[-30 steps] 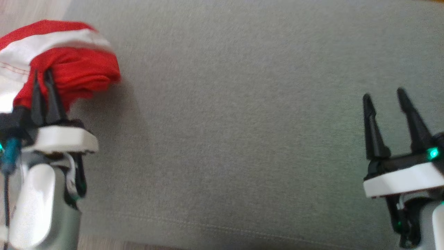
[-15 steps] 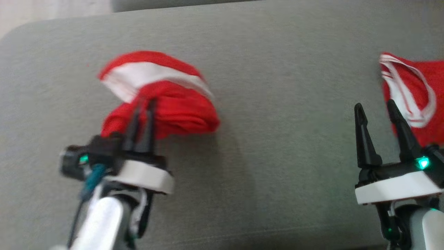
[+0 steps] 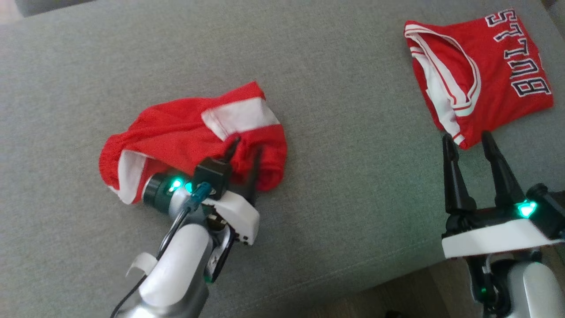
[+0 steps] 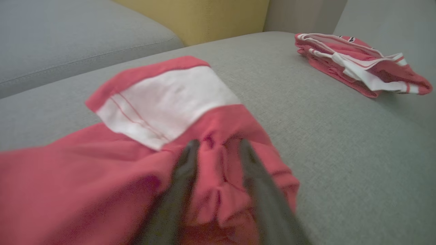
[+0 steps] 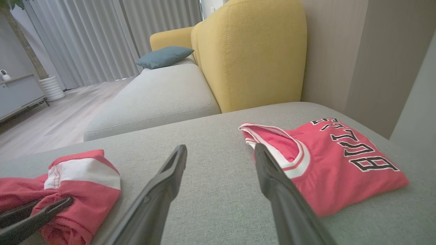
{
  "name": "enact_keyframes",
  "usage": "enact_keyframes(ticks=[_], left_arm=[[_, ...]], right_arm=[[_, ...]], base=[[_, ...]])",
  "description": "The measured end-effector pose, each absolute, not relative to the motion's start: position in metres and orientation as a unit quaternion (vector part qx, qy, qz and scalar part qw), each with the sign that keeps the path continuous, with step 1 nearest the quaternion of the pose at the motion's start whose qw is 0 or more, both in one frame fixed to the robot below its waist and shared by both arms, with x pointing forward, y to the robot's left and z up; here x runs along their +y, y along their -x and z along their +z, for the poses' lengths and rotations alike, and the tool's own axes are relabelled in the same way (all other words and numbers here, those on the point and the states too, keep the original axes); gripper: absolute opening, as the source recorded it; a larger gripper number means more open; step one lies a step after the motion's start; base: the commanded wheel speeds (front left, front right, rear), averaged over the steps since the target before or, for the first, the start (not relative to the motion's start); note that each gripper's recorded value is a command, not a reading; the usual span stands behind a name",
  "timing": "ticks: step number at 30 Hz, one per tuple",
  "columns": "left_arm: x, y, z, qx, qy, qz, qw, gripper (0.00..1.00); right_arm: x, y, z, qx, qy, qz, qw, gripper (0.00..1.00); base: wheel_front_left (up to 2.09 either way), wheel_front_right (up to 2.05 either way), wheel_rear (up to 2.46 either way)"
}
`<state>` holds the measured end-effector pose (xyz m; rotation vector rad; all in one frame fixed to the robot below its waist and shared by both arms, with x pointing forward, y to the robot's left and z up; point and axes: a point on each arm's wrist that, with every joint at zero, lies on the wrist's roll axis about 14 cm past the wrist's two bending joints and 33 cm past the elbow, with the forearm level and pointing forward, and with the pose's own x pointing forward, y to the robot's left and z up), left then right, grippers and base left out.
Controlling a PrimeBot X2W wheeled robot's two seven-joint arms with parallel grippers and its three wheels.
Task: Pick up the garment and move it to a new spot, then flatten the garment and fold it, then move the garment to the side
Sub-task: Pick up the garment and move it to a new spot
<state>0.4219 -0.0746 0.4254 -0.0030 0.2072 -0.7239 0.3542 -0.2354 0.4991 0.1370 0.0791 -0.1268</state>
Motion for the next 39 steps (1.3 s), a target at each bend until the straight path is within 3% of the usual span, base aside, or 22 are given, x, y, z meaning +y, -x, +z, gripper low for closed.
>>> enact_keyframes(ticks=[6, 16, 29, 39], left_arm=[[-0.089, -0.426, 0.447, 0.046, 0.021, -0.371, 0.927, 1.00], [-0.043, -0.437, 0.519, -0.065, 0.026, -0.295, 0.953, 1.00], [0.121, -0.434, 0.512, -0.044, 0.010, -0.082, 0.996, 1.00], [0.144, -0.399, 0.508, -0.034, 0.004, -0.058, 0.998, 1.00]], right_arm=[[-0.234, -0.360, 0.494, 0.042, -0.074, -0.061, 0.994, 1.00], [-0.203, -0.377, 0.504, 0.028, -0.076, -0.007, 0.997, 1.00], [-0.159, -0.394, 0.514, 0.026, -0.070, 0.064, 0.995, 1.00], [-0.158, -0.382, 0.514, 0.034, -0.061, 0.073, 0.995, 1.00]], base=[[0.00, 0.00, 0.00], [0.00, 0.00, 0.00], [0.00, 0.00, 0.00], [0.00, 0.00, 0.00]])
